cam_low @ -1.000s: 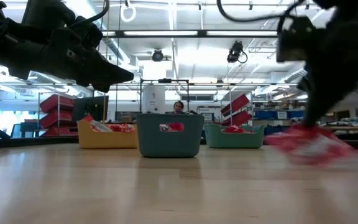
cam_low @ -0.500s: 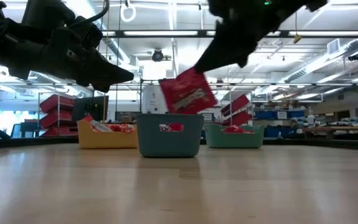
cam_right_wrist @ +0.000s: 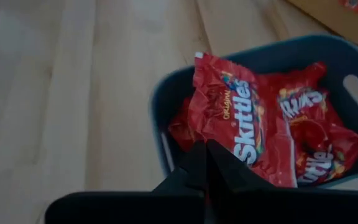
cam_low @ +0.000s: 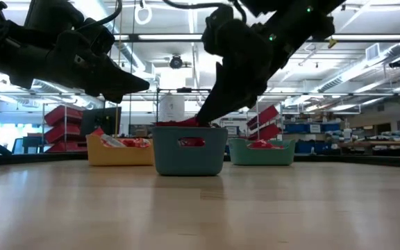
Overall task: Sort candy
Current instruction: Put the red candy into the blue bin
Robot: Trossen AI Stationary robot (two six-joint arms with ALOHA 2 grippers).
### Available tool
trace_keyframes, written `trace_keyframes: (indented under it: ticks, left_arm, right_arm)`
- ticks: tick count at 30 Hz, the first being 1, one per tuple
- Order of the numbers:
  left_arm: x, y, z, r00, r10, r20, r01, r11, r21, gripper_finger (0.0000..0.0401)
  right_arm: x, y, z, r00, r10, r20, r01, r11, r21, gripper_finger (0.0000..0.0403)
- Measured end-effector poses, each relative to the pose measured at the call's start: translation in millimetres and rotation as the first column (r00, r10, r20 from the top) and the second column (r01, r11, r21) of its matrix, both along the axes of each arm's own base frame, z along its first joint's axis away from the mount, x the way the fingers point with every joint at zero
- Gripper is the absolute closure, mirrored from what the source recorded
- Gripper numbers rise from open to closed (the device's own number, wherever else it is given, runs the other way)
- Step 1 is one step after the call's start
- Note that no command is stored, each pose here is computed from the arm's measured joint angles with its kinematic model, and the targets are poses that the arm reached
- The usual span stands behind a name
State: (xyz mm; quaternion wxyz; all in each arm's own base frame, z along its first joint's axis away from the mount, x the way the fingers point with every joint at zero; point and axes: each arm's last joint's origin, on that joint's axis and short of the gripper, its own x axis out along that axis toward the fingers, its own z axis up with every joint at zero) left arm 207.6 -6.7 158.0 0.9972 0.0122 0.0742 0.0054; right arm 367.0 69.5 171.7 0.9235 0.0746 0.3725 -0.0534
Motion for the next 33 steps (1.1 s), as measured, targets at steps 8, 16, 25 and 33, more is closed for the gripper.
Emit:
trace_keyframes:
  ticks: [8, 16, 25, 33]
  left_arm:
    - [0.0, 0.0, 0.0, 1.000, 0.000, 0.000, 0.000, 1.000, 0.000, 0.0398]
    - [0.0, 0.0, 0.0, 1.000, 0.000, 0.000, 0.000, 1.000, 0.000, 0.0398]
    - [0.0, 0.1, 0.0, 1.000, 0.001, 0.000, -0.001, 1.000, 0.000, 0.0398]
    - [0.0, 0.1, -0.5, 1.000, 0.001, -0.005, -0.001, 1.000, 0.000, 0.0398]
  right_arm:
    - [1.3, -6.0, -0.3, 1.000, -0.009, -0.005, 0.009, 1.000, 0.000, 0.0392]
    - [0.7, -5.8, -0.8, 1.000, 0.025, -0.015, -0.025, 0.999, -0.035, 0.0272]
    - [-15.7, 0.2, 19.0, 0.998, 0.009, -0.057, -0.008, 1.000, 0.024, 0.0137]
    - [-82.8, 16.7, 39.9, 0.915, -0.190, -0.355, 0.174, 0.982, -0.077, 0.0235]
